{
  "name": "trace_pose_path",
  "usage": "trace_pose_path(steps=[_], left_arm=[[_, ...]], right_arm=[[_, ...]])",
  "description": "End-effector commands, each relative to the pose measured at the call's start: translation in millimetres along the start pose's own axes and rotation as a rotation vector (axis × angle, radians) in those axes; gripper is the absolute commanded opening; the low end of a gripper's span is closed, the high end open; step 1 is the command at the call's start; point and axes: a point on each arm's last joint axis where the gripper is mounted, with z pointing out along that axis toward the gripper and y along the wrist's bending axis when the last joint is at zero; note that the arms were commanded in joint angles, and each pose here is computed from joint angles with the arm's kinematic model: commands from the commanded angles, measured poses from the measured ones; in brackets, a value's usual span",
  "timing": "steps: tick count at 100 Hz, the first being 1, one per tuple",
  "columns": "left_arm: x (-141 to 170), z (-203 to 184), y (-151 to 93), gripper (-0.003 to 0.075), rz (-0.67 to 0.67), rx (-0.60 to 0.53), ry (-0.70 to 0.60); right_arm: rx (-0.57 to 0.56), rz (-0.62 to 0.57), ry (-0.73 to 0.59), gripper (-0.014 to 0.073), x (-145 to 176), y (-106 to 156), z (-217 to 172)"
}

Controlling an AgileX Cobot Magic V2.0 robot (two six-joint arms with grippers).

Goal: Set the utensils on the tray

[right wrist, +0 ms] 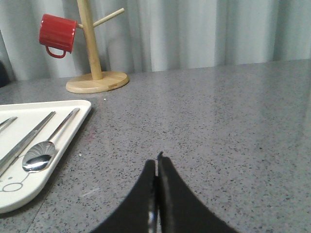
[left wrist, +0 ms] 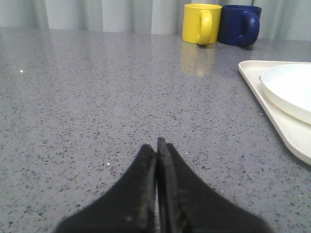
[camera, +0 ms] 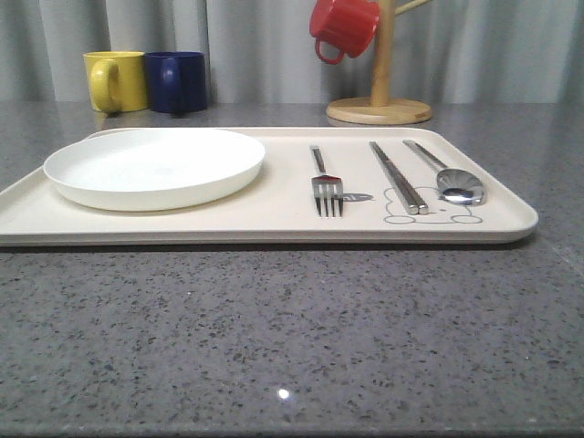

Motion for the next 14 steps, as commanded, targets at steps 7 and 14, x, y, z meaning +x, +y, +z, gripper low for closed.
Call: trace_pose_path(steps=[7, 14], left_arm=[[1.6, -0.5, -0.5, -0.0019, -0.014, 0.014, -0.077], [1.6, -0.5, -0.5, -0.0019, -0.014, 0.014, -0.077]], right_arm=[[-0.015, -0.020, -0.086, -0.0081, -7.5, 1.4, -1.4], [-0.015, -0.020, -0.086, -0.0081, -7.5, 1.4, -1.4]])
